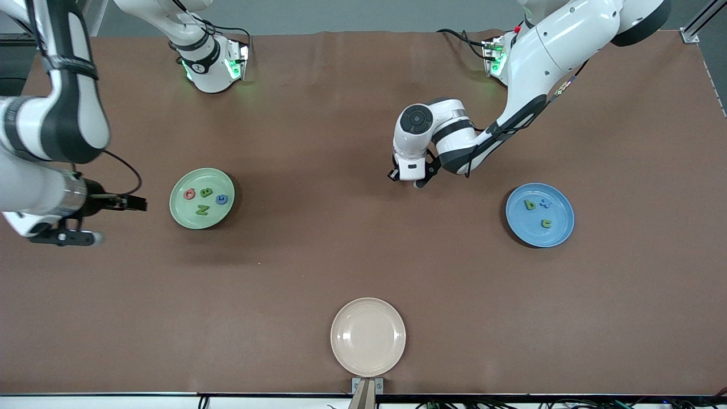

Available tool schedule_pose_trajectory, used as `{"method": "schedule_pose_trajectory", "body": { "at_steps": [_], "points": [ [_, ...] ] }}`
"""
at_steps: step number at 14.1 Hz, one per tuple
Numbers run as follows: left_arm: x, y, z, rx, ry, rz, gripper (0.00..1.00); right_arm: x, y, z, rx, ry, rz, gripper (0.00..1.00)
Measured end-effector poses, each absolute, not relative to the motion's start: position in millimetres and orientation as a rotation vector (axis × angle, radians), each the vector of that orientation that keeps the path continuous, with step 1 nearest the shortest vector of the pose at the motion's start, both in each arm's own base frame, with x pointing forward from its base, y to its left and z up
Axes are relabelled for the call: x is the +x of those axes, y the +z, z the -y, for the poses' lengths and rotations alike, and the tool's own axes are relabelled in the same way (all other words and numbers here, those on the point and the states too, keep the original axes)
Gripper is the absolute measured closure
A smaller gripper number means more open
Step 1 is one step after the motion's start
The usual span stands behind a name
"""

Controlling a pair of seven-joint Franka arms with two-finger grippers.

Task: Sort upper and lower case letters into plates
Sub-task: 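Grasp the blue m with the left gripper while the right arm withdraws, then carry the m into the blue plate and open the left gripper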

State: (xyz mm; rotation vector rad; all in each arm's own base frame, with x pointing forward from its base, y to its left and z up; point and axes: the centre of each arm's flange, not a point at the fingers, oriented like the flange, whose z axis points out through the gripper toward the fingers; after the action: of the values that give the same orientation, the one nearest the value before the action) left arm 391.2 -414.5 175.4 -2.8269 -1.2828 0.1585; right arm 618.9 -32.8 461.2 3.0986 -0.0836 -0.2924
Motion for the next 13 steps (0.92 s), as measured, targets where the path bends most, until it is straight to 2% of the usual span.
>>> {"method": "schedule_pose_trajectory", "body": {
  "at_steps": [3,5,10,13],
  "points": [
    [416.6,187.3,400.4,-2.818,0.100,1.313,0.73,624.1,508.8,70.5,3.108,-0.206,0.097,0.00],
    [439.8,208.0,383.7,-2.822,0.054,1.227,0.73,622.2,522.8,84.7,3.110,-0.202,0.123,0.00],
    [511.4,281.5,286.8,-2.921,0.078,0.895,0.73,623.8,521.4,80.0,3.110,-0.216,0.110,0.00],
    [547.9,285.2,206.9,-2.977,0.100,0.734,0.73,625.3,525.1,75.2,3.112,-0.203,0.098,0.00]
  ]
}}
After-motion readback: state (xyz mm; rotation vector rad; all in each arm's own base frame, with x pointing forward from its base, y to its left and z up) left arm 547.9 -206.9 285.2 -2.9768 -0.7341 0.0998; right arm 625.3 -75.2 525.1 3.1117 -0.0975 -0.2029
